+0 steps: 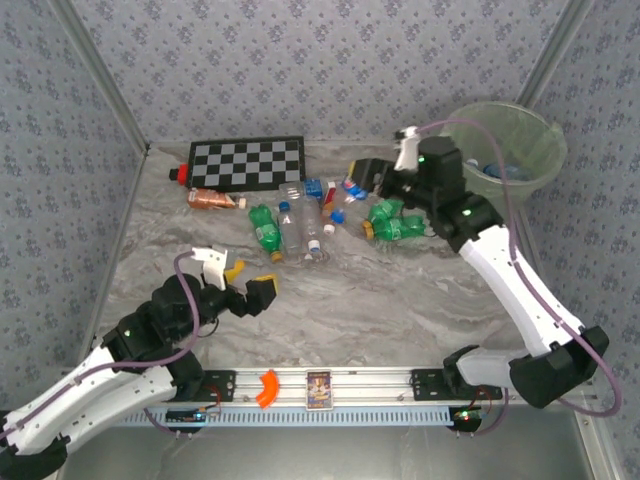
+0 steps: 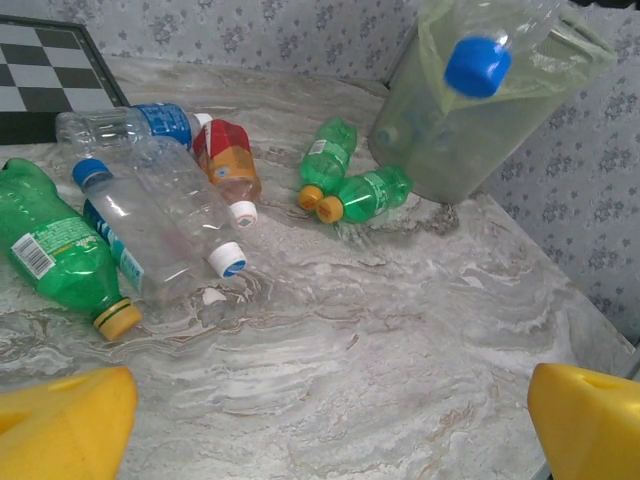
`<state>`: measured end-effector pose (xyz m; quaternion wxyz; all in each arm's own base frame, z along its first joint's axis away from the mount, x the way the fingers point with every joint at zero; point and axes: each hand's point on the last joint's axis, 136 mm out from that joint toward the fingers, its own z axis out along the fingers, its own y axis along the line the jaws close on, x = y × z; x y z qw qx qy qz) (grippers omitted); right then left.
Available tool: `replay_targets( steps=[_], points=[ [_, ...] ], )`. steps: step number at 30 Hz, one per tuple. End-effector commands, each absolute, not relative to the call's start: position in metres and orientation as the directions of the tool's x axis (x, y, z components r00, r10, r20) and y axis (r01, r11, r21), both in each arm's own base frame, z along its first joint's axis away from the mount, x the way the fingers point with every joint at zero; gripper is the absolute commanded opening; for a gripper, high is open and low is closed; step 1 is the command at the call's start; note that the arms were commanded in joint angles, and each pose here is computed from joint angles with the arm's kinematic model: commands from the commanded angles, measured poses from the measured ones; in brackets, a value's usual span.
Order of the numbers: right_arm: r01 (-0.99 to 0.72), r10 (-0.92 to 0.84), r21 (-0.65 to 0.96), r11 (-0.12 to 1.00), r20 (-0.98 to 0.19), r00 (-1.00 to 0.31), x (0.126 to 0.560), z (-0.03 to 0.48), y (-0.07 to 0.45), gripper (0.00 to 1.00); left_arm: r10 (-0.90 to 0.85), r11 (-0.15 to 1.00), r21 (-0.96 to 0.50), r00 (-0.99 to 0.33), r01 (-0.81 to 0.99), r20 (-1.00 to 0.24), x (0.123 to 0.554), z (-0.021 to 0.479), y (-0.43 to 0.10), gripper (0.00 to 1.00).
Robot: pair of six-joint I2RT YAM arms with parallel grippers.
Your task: Put the plastic bottles in the bin
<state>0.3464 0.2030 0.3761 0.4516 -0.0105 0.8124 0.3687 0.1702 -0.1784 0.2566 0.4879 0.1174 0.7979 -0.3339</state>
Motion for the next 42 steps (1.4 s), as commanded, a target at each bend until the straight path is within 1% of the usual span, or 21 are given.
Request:
replay_targets(
  steps=[1,5,9,15,19,23,27,34,35,37,38,42],
  points=[
    [-0.223,0.393,0.577,0.786,-0.744,-0.540,0.352,0.395,0.151,0.55,-0.155,0.764,-0.424,-0.499,0.487,-0.852,0.170,0.254,-0.171,1.00],
    [-0.072,0.481,0.566,0.821,-0.756,-0.444,0.368,0.409,0.091,0.55,-0.164,0.760,-0.429,-0.495,0.488,-0.854,0.168,0.252,-0.169,1.00],
    [0.080,0.569,0.577,0.813,-0.758,-0.319,0.383,0.419,0.029,0.54,-0.171,0.757,-0.435,-0.496,0.487,-0.851,0.167,0.252,-0.167,1.00],
    [0.241,0.685,0.647,0.724,-0.717,-0.133,0.399,0.428,-0.048,0.54,-0.190,0.749,-0.450,-0.494,0.486,-0.849,0.165,0.253,-0.164,1.00],
    [0.309,0.698,0.660,0.684,-0.716,-0.016,0.406,0.434,-0.082,0.54,-0.186,0.746,-0.453,-0.500,0.488,-0.846,0.163,0.251,-0.165,1.00],
    [0.423,0.648,0.624,0.657,-0.754,0.104,0.409,0.437,-0.116,0.54,-0.180,0.751,-0.446,-0.499,0.487,-0.848,0.163,0.251,-0.163,1.00],
    [0.492,0.588,0.584,0.646,-0.791,0.167,0.416,0.437,-0.137,0.55,-0.182,0.751,-0.447,-0.498,0.487,-0.848,0.162,0.253,-0.162,1.00],
    [0.541,0.557,0.542,0.643,-0.816,0.155,0.454,0.428,-0.152,0.55,-0.181,0.755,-0.447,-0.502,0.480,-0.845,0.160,0.254,-0.159,1.00],
    [0.546,0.560,0.535,0.645,-0.817,0.137,0.459,0.426,-0.153,0.59,-0.181,0.757,-0.446,-0.504,0.477,-0.845,0.160,0.253,-0.158,1.00],
    [0.555,0.567,0.520,0.649,-0.817,0.104,0.467,0.424,-0.152,0.77,-0.186,0.756,-0.451,-0.505,0.474,-0.843,0.160,0.254,-0.156,1.00],
    [0.557,0.574,0.515,0.652,-0.815,0.081,0.471,0.422,-0.151,0.99,-0.187,0.756,-0.452,-0.507,0.473,-0.842,0.159,0.253,-0.155,1.00],
    [0.551,0.588,0.510,0.661,-0.808,0.042,0.473,0.419,-0.143,1.00,-0.186,0.759,-0.454,-0.513,0.466,-0.838,0.158,0.251,-0.154,1.00]
  ],
)
